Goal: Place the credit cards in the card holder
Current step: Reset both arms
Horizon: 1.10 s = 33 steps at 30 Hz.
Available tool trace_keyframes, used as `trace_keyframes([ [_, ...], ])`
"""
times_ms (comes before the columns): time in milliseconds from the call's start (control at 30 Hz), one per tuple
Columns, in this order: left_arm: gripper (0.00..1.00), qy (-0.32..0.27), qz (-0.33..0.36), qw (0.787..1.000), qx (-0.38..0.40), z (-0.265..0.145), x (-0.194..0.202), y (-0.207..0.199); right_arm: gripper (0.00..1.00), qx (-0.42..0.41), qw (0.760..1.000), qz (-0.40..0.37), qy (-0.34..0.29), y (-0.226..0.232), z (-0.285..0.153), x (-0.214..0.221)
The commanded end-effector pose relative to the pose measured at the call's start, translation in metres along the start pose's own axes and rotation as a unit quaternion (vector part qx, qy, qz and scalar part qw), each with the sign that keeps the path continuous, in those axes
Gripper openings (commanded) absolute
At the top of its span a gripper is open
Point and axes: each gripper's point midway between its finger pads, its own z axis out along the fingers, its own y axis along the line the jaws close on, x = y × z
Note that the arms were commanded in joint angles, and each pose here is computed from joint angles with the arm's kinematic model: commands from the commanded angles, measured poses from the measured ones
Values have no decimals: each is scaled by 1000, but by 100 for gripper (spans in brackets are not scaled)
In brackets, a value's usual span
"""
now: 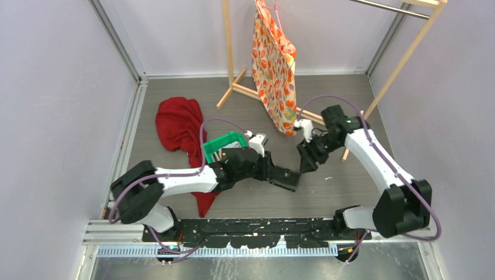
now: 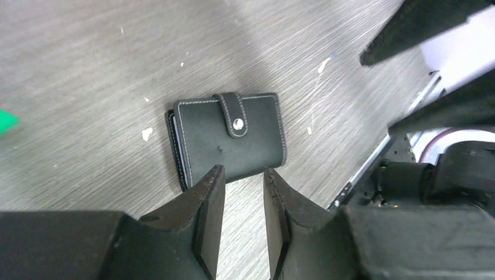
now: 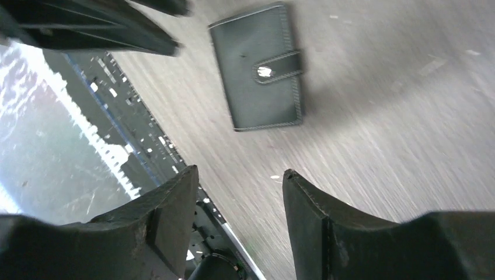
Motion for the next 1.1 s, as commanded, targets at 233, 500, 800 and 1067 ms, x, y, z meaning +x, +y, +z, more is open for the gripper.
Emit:
trace_keyframes([
  [233, 88, -153, 229, 953, -130, -142, -119, 17, 100, 218, 951, 82, -206, -56, -131, -18],
  [500, 100, -231, 162, 953, -111, -256, -176, 9, 100, 276, 879, 195, -337, -62, -215, -55],
  [800, 100, -209, 136, 965, -82, -294, -187, -20, 100, 292, 850, 183, -398, -32, -262, -81],
  [1067, 100, -215, 138, 966, -51, -310, -204, -47, 100, 332, 825, 197, -413, -18, -287, -78],
])
